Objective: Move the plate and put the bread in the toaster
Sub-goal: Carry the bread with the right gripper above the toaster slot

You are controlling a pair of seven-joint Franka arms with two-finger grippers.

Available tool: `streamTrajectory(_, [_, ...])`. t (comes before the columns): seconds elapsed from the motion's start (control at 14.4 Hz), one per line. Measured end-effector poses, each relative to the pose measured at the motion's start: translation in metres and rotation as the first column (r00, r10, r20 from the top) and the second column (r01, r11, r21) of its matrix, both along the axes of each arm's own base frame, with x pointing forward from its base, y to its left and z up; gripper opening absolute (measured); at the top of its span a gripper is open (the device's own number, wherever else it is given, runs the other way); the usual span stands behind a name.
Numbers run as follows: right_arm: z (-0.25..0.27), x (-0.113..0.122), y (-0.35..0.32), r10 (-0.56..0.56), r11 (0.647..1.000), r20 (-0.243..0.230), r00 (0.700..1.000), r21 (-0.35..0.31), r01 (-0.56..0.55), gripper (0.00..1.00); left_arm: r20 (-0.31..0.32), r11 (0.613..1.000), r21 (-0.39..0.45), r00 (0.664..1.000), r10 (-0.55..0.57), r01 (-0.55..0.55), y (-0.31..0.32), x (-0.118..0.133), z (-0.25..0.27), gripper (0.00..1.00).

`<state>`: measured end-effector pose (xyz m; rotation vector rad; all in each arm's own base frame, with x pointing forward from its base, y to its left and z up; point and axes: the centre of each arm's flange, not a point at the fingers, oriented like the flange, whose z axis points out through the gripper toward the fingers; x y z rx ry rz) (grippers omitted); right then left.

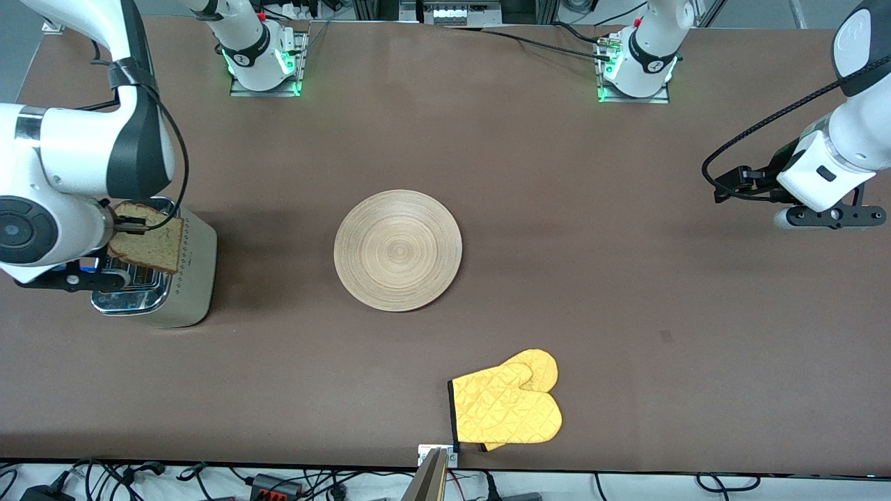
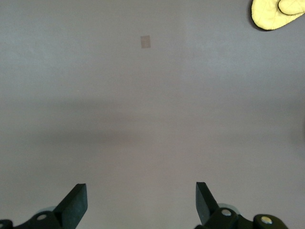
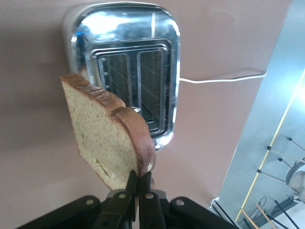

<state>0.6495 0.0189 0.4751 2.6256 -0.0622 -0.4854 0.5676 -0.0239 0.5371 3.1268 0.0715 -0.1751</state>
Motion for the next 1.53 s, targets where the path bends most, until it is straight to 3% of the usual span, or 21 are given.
streamTrajectory(0.63, [0.012, 0.003, -0.015, 0.026, 0.995, 0.006, 1.0, -0.097, -0.026, 0.04, -0.017, 1.0, 0.002, 1.0, 0.02, -0.02, -0.001, -0.002, -0.001, 1.0])
streamTrajectory(1.53, [-0.02, 0.01, -0.02, 0.034, 0.993, -0.028, 0.999, -0.115, -0.037, 0.04, -0.016, 1.0, 0.002, 1.0, 0.022, -0.022, -0.001, -0.002, 0.0, 1.0])
